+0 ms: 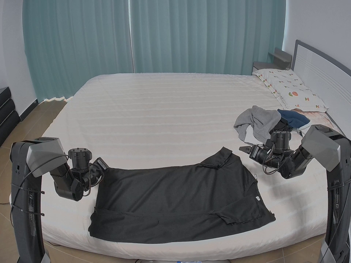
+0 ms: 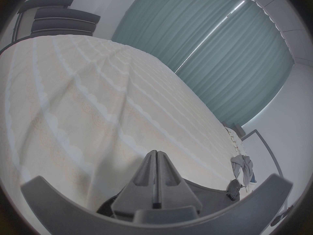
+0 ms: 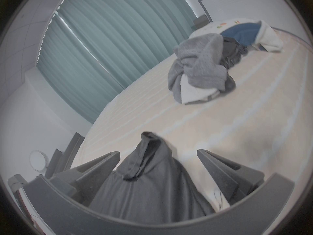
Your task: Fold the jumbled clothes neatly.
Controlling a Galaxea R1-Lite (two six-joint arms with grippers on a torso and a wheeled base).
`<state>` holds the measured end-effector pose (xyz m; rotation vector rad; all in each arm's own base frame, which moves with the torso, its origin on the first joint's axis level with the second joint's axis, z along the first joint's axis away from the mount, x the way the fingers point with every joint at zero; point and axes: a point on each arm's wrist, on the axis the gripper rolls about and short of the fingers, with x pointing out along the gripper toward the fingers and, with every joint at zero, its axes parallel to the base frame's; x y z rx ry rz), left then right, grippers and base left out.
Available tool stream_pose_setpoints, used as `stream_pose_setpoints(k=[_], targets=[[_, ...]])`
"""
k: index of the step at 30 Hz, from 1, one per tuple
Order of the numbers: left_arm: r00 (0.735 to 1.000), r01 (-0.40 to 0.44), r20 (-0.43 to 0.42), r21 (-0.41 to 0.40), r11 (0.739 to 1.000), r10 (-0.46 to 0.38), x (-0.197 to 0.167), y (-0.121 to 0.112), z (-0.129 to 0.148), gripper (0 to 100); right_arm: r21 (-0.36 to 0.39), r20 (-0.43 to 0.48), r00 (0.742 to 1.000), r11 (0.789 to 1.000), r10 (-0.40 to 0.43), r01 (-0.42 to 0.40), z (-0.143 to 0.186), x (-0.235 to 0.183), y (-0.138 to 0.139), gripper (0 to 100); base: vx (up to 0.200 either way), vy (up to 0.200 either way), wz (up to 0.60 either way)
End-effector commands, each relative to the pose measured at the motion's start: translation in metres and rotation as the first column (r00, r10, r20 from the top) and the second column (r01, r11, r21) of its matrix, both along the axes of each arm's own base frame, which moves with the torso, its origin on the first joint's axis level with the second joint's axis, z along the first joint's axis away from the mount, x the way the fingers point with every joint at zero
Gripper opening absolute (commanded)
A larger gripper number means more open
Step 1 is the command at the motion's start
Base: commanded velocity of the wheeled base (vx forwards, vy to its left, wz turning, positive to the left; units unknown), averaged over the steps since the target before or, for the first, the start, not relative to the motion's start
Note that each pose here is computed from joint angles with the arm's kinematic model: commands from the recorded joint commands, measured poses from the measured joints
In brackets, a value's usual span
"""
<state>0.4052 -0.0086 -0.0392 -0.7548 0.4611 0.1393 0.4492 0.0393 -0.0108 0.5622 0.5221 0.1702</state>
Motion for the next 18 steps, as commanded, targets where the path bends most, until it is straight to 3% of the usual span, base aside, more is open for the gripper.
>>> stream_pose_setpoints(k=[1, 6, 18], targets=[[1.000, -0.004, 0.009, -0.011, 1.000, 0.004, 0.000, 0.002, 0.004, 0, -0.077, -0.046, 0.999, 0.997, 0.006, -0.009, -0.053, 0.036, 0.015, 100, 0.000, 0.000, 0.00], [1.000, -0.004, 0.011, -0.011, 1.000, 0.004, 0.000, 0.002, 0.004, 0, -0.076, -0.061, 0.998, 0.997, 0.007, -0.012, -0.065, 0.046, 0.018, 100, 0.000, 0.000, 0.00], [1.000, -0.010, 0.014, -0.025, 1.000, 0.011, 0.001, 0.002, 0.006, 0, -0.028, -0.022, 1.000, 1.000, 0.012, -0.013, -0.056, 0.057, 0.030, 100, 0.000, 0.000, 0.00]])
